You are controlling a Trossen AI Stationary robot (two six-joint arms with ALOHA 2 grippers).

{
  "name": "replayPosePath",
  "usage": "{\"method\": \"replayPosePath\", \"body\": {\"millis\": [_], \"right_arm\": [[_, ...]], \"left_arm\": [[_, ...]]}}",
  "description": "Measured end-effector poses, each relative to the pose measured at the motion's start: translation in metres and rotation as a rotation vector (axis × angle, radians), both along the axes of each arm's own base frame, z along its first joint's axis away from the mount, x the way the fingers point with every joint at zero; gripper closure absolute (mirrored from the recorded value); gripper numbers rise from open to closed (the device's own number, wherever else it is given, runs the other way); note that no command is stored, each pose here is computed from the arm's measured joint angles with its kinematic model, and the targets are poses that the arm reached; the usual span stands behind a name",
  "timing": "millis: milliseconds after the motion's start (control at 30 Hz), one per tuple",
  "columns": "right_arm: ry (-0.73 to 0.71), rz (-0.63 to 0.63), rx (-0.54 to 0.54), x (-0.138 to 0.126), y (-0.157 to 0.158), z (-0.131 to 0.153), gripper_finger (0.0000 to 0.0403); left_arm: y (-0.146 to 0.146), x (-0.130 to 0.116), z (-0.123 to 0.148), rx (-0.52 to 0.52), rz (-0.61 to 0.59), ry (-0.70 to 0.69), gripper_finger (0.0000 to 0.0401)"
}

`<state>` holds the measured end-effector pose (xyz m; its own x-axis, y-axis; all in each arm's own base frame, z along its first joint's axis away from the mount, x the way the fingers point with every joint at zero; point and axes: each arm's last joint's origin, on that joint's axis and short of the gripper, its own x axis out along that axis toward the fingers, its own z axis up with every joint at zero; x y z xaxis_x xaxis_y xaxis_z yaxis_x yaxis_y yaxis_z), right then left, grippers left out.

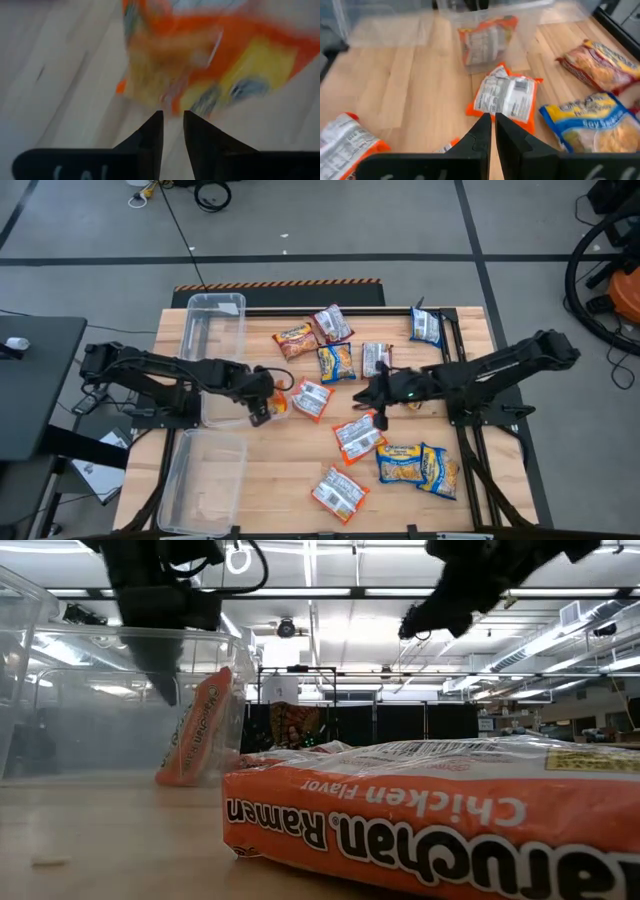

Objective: Sort Maruchan noodles
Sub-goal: Adjust the middle transparent bin

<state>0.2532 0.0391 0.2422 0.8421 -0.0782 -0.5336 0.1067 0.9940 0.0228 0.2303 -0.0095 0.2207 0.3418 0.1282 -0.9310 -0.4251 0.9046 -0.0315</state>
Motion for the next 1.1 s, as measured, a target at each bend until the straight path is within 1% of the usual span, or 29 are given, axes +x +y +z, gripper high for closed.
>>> {"method": "replayPosePath", "body": {"millis": [67,200,333,433,533,667,800,933,1000,1100], "right_arm": [[0.046,0.018,-0.054,0.013,0.003,0.000,0.0372],[0.120,0.028,-0.147,0.041,0.004,-0.014,0.0372],[0.135,-0.001,-0.151,0.066,-0.002,-0.033,0.0372],[0.126,0.009,-0.129,0.081,-0.006,-0.042,0.0372],[0.120,0.037,-0.130,0.092,-0.008,-0.046,0.0372],[0.141,0.055,-0.169,0.103,-0.009,-0.054,0.0366],[0.193,0.074,-0.200,0.112,-0.012,-0.071,0.0339],[0.233,0.148,-0.245,0.115,-0.009,-0.083,0.0292],[0.252,0.194,-0.294,0.115,-0.005,-0.086,0.0268],[0.298,0.250,-0.431,0.112,0.001,-0.087,0.0245]], "left_arm": [[-0.004,-0.006,0.001,0.004,-0.025,0.036,0.0321],[-0.016,-0.020,0.001,0.033,-0.065,0.140,0.0321],[-0.021,-0.035,0.003,0.091,-0.009,0.217,0.0321],[-0.020,-0.045,0.006,0.088,0.058,0.272,0.0321],[-0.019,-0.056,0.008,0.090,0.090,0.335,0.0321],[-0.020,-0.066,0.012,0.073,0.121,0.374,0.0321],[-0.025,-0.075,0.015,0.068,0.140,0.424,0.0321],[-0.030,-0.085,0.017,0.093,0.148,0.481,0.0321],[-0.031,-0.088,0.019,0.117,0.140,0.470,0.0321],[-0.032,-0.085,0.019,0.162,0.131,0.401,0.0321]]}}
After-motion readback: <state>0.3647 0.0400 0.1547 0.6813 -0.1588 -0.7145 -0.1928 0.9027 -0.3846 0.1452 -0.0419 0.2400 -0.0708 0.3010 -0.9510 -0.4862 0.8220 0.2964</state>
